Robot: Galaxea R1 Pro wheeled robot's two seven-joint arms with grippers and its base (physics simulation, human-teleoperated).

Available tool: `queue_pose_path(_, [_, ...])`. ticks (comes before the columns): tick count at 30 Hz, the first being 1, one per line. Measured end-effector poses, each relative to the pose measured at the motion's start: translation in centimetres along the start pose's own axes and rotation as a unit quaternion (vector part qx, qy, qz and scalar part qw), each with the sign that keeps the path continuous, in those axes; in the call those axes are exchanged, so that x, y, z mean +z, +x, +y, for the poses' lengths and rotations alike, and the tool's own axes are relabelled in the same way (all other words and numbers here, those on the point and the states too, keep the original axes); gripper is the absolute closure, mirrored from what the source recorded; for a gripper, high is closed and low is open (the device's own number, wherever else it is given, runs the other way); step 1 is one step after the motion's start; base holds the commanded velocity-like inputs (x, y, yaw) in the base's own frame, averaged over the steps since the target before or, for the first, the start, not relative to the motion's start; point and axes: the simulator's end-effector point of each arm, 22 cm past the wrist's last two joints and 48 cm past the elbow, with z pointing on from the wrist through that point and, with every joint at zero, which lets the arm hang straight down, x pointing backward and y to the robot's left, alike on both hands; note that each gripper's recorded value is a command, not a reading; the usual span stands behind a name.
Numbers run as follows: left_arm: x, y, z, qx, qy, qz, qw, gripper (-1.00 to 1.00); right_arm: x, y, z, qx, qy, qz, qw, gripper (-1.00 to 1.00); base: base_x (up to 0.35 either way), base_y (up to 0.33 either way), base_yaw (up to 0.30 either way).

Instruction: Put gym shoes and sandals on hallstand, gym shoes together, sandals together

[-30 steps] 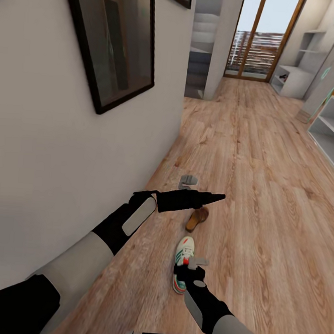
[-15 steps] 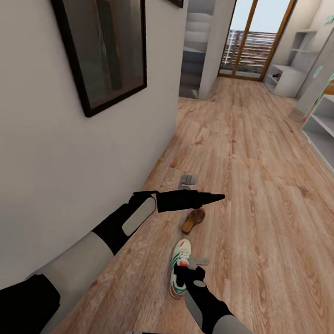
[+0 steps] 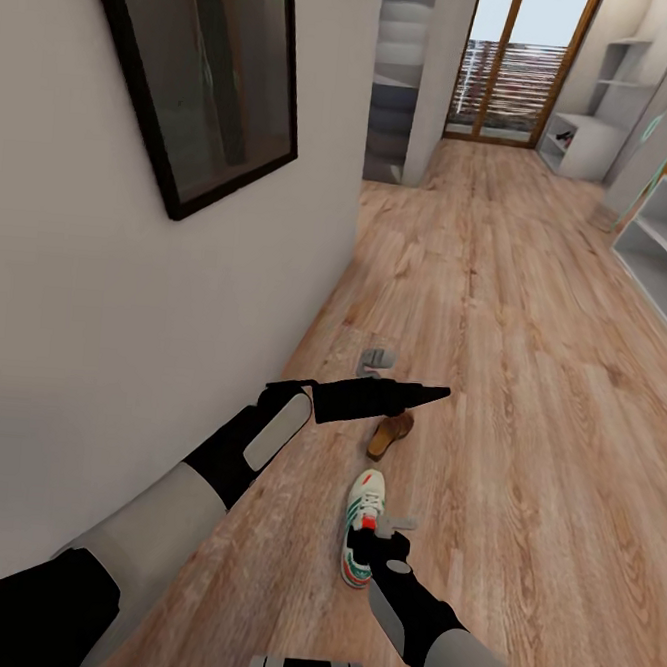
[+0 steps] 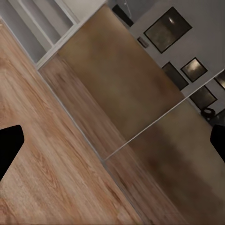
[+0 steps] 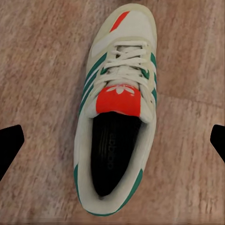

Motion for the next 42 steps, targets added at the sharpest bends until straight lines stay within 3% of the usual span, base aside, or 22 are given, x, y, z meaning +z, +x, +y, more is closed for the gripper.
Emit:
queue_pose_path(19, [-0.2,3.7,5.7,-0.054,-0.011,0.006,0.9985,-1.0,2.4,6.0,-0.3,0.0,0.002,0.053,0.9986,-1.0,0.0,0.0,0.007])
queue_pose_path(42, [-0.2,5.0,7.5,-0.072,-0.013,0.006,0.9973,-1.0,3.0,8.2,-0.4,0.0,0.003,0.072,0.9974,-1.0,0.0,0.0,0.046])
